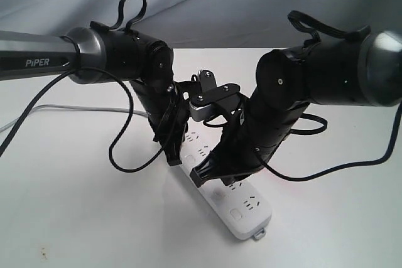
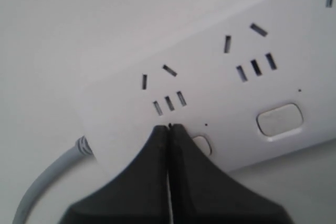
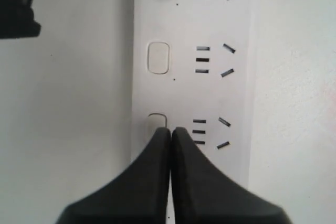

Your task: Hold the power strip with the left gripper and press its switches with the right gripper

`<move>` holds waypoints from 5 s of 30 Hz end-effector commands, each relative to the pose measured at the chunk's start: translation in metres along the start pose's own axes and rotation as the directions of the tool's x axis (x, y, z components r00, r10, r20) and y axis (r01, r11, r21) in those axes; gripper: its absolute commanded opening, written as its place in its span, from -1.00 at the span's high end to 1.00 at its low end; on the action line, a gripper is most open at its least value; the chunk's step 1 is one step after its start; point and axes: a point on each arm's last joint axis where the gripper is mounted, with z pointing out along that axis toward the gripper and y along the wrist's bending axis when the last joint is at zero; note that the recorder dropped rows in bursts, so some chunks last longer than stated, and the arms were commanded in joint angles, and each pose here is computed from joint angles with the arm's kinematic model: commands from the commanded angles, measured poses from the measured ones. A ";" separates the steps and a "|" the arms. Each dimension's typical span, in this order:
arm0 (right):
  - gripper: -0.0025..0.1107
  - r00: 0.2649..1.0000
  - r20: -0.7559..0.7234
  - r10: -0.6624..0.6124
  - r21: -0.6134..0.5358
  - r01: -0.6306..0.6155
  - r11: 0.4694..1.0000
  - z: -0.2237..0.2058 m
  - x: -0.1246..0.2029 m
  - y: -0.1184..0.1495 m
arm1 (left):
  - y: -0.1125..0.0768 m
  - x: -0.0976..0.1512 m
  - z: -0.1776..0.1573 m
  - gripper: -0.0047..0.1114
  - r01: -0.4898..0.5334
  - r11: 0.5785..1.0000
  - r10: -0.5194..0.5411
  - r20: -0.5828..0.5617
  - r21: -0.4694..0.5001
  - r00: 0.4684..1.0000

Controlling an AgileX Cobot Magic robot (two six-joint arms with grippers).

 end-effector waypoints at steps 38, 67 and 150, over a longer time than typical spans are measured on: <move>0.96 0.996 -0.076 -0.049 0.063 0.054 0.997 0.039 0.004 0.010 | -0.010 0.014 0.018 0.92 0.056 0.994 -0.045 -0.120 0.094 0.992; 0.96 0.967 -0.254 -0.029 0.070 0.048 0.996 0.082 0.021 0.003 | -0.010 0.014 0.018 0.92 0.054 0.994 -0.043 -0.119 0.094 0.992; 0.96 0.911 -0.412 -0.019 0.122 0.076 0.990 0.071 0.018 0.004 | -0.011 0.013 0.018 0.92 0.066 0.993 -0.055 -0.111 0.101 0.992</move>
